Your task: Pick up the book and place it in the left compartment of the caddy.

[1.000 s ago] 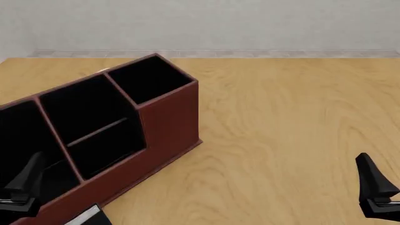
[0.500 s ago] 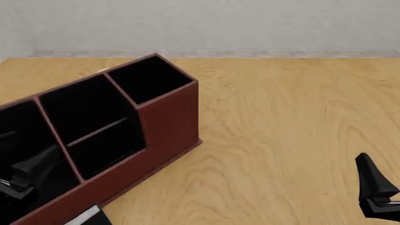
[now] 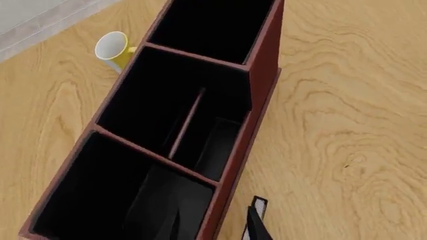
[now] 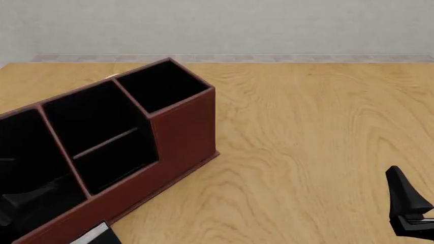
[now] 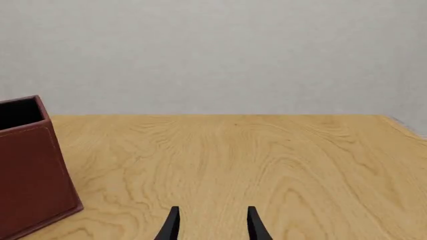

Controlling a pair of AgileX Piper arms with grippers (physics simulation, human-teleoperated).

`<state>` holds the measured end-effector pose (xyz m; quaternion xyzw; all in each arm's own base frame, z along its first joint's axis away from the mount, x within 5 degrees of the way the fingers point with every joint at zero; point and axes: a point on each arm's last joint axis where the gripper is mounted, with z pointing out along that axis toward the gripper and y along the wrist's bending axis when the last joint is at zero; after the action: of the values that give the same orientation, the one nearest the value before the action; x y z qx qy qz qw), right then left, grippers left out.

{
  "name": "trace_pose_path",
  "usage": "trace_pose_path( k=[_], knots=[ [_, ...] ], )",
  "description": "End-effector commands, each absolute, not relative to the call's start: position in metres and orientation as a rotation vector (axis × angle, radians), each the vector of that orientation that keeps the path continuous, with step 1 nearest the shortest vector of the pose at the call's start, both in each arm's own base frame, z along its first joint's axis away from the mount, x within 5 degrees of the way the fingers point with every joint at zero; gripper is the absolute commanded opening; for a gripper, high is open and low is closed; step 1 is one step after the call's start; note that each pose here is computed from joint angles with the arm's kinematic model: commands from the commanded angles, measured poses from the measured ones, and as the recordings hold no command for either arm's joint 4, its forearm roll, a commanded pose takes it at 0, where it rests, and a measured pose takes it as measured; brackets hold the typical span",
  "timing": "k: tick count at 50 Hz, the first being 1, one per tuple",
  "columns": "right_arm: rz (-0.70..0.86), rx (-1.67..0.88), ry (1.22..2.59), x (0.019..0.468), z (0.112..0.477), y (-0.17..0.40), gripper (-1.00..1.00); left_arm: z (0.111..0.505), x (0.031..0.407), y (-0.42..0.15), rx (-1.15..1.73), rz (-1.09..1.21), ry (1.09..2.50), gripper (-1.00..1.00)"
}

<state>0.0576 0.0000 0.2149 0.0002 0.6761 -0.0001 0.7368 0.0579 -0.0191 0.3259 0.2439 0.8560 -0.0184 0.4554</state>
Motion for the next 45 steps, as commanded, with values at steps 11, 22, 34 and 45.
trace_pose_path(
  k=[11, 22, 34, 45],
  knots=[
    [0.0, 0.0, 1.485, 0.057, 0.214, 0.0, 1.0, 0.299, 0.056, -0.027, 0.782, -0.105, 2.332, 1.0],
    [0.0, 0.0, 1.485, 0.057, 0.214, 0.0, 1.0, 0.277, 0.061, -0.03, 0.863, -0.085, 2.411, 1.0],
    [0.0, 0.001, 1.485, 0.057, 0.214, 0.0, 1.0, 0.252, 0.065, -0.035, 0.898, -0.1, 2.457, 1.0],
    [0.0, 0.001, 1.485, 0.057, 0.214, 0.0, 1.0, 0.238, 0.071, -0.043, 0.923, -0.125, 2.477, 1.0]
  ],
)
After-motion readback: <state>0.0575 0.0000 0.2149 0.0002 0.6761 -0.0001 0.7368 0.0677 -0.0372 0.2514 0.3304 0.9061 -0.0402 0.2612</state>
